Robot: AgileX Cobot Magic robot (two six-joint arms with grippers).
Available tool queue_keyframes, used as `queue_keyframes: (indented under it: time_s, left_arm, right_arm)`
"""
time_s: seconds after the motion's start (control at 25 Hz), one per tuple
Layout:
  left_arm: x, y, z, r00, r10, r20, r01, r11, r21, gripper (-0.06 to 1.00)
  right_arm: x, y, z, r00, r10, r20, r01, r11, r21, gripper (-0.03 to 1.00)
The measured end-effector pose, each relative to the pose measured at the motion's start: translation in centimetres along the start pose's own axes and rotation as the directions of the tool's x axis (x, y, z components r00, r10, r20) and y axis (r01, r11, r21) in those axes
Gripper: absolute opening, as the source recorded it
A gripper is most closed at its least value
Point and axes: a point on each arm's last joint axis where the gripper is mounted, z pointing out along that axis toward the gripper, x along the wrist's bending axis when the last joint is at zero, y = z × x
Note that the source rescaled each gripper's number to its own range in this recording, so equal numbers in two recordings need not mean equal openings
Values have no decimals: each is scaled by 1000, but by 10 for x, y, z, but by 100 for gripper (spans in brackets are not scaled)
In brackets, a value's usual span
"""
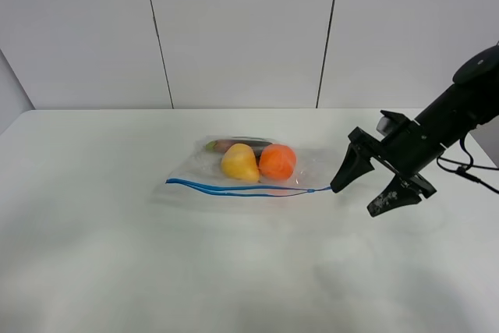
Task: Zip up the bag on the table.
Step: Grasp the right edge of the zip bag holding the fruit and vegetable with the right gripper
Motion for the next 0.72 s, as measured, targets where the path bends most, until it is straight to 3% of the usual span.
queue_keyframes:
  time_s: [0.44,0.72]
  left_arm:
    - [0,0,0,1000,0,0,0,1000,0,100]
    - [0,0,0,1000,1,0,-1,1000,0,100]
  right_arm:
    - [-14,11,-28,985,70,-158,-95,983,-157,92]
    - [-25,21,-15,969,129,-213,-154,982,-105,87]
